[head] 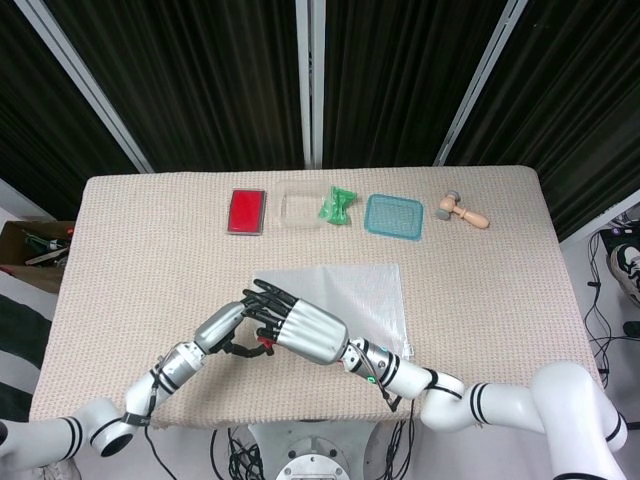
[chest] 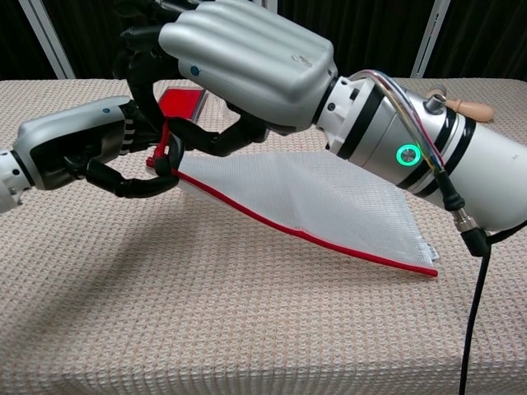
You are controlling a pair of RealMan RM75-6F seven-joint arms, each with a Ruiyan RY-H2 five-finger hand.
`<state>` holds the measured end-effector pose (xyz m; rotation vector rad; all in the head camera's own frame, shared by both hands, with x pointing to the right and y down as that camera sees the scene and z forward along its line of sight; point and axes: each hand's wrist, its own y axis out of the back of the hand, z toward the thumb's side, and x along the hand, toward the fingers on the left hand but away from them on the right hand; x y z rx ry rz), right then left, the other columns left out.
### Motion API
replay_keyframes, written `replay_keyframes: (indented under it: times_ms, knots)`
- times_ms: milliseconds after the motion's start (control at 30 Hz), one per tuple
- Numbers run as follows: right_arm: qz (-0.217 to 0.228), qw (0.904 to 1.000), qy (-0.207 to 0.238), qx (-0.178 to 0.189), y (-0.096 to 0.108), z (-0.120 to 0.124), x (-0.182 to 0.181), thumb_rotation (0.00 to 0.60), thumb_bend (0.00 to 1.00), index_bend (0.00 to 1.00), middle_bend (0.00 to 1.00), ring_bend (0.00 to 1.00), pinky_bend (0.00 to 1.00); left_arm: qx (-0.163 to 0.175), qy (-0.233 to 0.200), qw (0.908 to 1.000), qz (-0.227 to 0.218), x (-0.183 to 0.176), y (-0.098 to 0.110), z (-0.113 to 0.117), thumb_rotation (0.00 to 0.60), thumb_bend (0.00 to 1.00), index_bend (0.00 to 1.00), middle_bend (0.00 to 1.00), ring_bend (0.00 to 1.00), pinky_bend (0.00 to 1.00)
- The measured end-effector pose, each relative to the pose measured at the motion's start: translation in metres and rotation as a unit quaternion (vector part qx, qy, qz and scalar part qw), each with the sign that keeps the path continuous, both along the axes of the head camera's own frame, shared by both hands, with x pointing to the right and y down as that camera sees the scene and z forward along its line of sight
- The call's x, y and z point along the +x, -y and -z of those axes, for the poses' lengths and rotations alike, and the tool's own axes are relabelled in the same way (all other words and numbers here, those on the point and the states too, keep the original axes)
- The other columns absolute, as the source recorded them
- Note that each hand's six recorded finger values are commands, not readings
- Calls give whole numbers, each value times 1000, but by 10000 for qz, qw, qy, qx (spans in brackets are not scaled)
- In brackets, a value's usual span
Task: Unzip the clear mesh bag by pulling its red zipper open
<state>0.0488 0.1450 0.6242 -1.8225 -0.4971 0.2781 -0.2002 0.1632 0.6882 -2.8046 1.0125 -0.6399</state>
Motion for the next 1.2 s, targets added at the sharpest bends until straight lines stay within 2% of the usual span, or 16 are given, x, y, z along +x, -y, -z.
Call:
replay_keyframes:
  times_ms: [333,700,933,1200]
  knots:
    - [-22,9998,-56,180,-11,-5,20,600,505,823,228,0,0,-425,-401,9977,352,-10,-3,-4,600,438,663,259,126,134]
    - [-15,9991,-190,383,-17,-9,32,600,505,825,224,0,0,-717,-780,9928,564,-12,-3,-4,600,453,667,259,126,135]
    - [0,9991,-117,410,-19,-12,26,600,505,825,220,0,0,-999,-1190,9852,730,-8,-1,0,600,466,675,259,125,135]
    - [17,9978,-20,658,-21,-10,25,600,504,828,212,0,0,-1310,-1646,9732,928,-8,2,6,600,477,678,259,125,134]
